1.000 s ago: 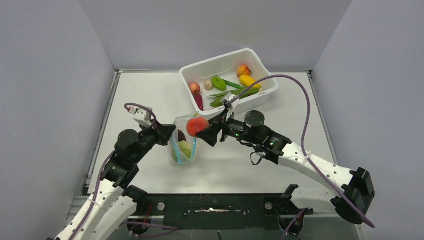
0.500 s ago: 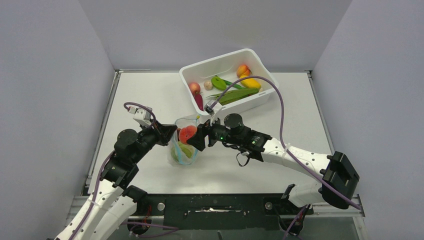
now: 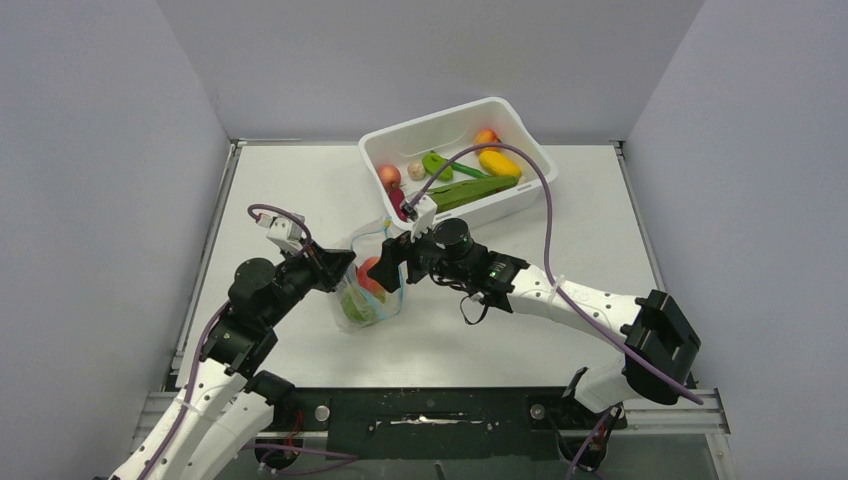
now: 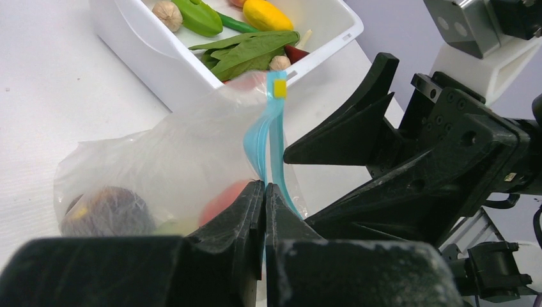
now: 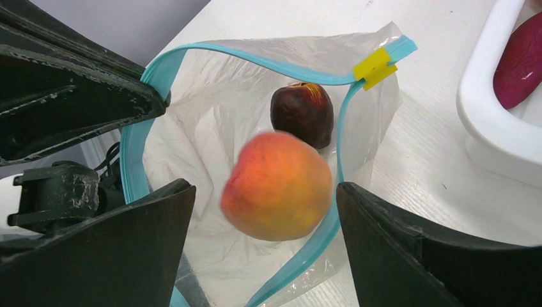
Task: Place the food in the zip-top bag and seal the zipper
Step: Place the fake fruit in the zipper food storage bag, then pick up the fake vegetable from the bin.
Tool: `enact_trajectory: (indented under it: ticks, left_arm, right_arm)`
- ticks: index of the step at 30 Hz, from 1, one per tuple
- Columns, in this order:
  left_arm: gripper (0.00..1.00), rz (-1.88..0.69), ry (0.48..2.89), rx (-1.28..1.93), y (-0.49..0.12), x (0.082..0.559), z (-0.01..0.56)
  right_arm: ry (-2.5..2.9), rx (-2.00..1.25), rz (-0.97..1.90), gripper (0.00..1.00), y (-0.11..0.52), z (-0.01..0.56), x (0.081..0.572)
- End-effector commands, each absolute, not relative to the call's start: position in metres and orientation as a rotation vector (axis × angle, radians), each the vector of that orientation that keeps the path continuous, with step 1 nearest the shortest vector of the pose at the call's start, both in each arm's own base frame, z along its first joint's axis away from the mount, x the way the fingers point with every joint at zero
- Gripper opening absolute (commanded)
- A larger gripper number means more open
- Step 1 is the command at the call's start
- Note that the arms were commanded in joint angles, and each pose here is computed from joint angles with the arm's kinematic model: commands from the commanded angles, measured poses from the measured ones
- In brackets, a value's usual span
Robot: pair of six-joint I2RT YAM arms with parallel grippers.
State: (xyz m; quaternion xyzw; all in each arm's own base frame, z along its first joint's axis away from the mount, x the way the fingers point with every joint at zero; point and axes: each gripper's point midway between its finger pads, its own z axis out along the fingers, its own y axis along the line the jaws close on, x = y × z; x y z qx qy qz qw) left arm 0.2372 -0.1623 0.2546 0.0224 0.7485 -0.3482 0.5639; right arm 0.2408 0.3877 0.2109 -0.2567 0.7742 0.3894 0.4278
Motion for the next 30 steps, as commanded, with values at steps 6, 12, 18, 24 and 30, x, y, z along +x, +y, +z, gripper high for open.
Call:
enact_trajectory:
  ticks: [6, 12, 18, 24, 30]
  left_arm:
    - [0.0, -0.798, 1.652, 0.074, -0.158, 0.242, 0.282]
    - [0.0, -0.727, 1.678, 0.103, -0.152, 0.243, 0.269]
    - [0.0, -0.657, 1.706, 0.129, -0.145, 0.243, 0.255]
    - [0.0, -0.624, 1.7, 0.15, -0.14, 0.241, 0.254]
    - [0.0, -0.589, 1.701, 0.153, -0.135, 0.241, 0.251]
  right_arm:
    - [1.794, -0.733, 1.035, 0.85, 0.397, 0.264, 0.232]
    - [1.748, -0.789, 0.97, 0.78, 0.383, 0.283, 0.238]
    - [1.78, -0.728, 0.86, 0.74, 0.34, 0.286, 0.276]
    - [1.836, -0.709, 0.633, 0.72, 0.294, 0.272, 0.33]
    - [1.891, -0.639, 0.486, 0.67, 0.268, 0.263, 0.384]
